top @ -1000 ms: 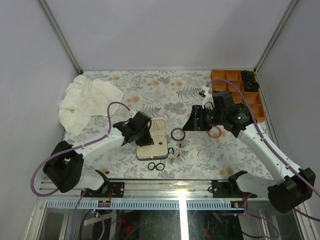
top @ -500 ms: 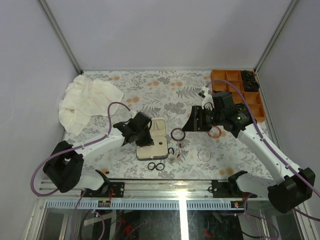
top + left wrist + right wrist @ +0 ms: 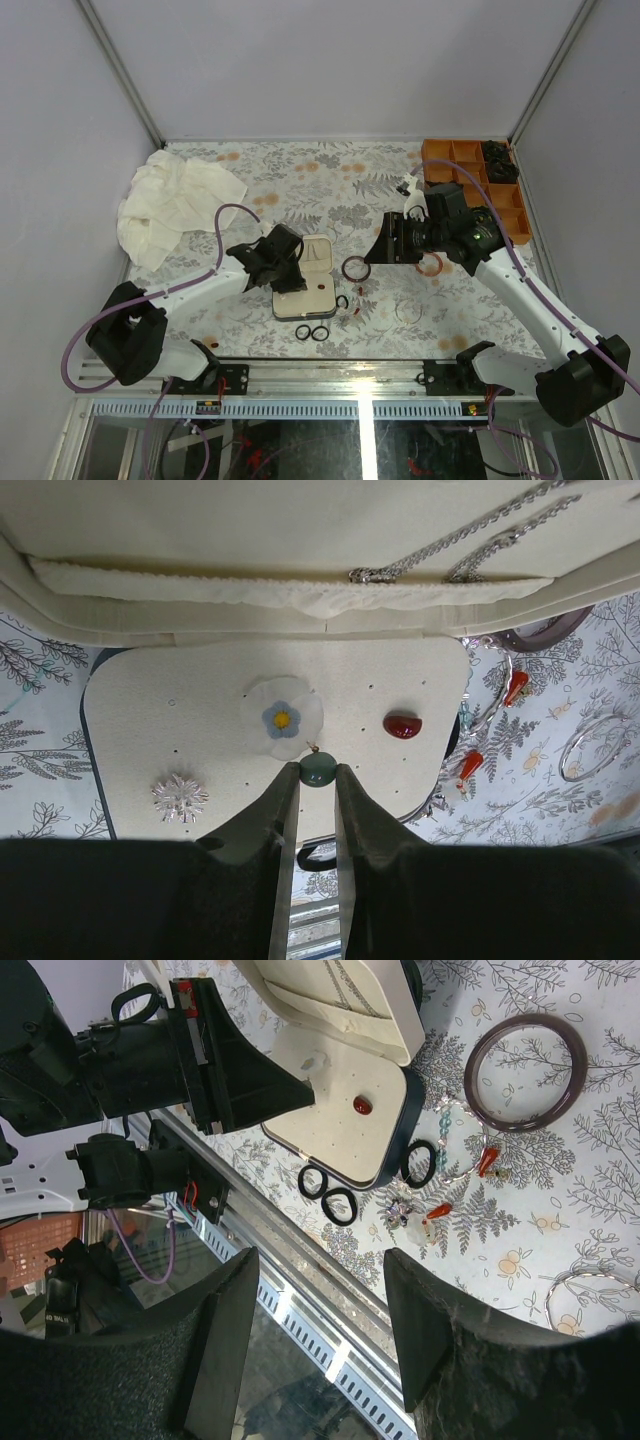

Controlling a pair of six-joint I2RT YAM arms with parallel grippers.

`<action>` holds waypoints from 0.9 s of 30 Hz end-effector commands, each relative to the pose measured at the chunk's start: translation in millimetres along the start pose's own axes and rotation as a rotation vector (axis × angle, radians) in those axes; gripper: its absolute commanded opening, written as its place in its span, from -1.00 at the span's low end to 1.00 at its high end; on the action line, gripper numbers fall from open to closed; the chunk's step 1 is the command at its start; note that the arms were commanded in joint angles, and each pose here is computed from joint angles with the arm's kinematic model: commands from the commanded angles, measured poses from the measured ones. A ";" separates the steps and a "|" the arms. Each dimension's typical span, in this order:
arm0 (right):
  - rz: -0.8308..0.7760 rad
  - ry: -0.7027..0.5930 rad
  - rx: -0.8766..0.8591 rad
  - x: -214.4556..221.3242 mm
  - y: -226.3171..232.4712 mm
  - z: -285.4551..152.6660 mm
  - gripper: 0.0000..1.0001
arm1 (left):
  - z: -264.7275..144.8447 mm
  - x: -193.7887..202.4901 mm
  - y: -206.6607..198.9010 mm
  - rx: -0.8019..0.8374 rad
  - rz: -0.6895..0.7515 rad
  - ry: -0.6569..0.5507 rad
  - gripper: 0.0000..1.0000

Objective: Organize the mixed jewelry
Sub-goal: Place the jewelry in the jewelry box.

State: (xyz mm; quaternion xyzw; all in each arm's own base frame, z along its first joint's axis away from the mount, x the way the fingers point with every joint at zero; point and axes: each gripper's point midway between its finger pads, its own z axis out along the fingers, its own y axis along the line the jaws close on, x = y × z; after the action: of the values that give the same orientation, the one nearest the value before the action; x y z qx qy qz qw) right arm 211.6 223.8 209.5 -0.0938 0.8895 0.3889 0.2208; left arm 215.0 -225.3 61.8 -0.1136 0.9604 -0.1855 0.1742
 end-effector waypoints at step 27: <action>-0.011 0.001 -0.061 0.2 11.8 1.2 0.21 | 5.5 -2.7 0.4 -0.038 0.040 -0.010 -1.00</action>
State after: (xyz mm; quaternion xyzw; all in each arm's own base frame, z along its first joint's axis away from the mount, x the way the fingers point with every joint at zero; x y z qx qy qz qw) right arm 209.3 226.7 209.1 -0.0973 0.8858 0.3993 0.2154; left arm 212.3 -225.2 54.0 -0.1061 0.9654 -0.1713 0.1656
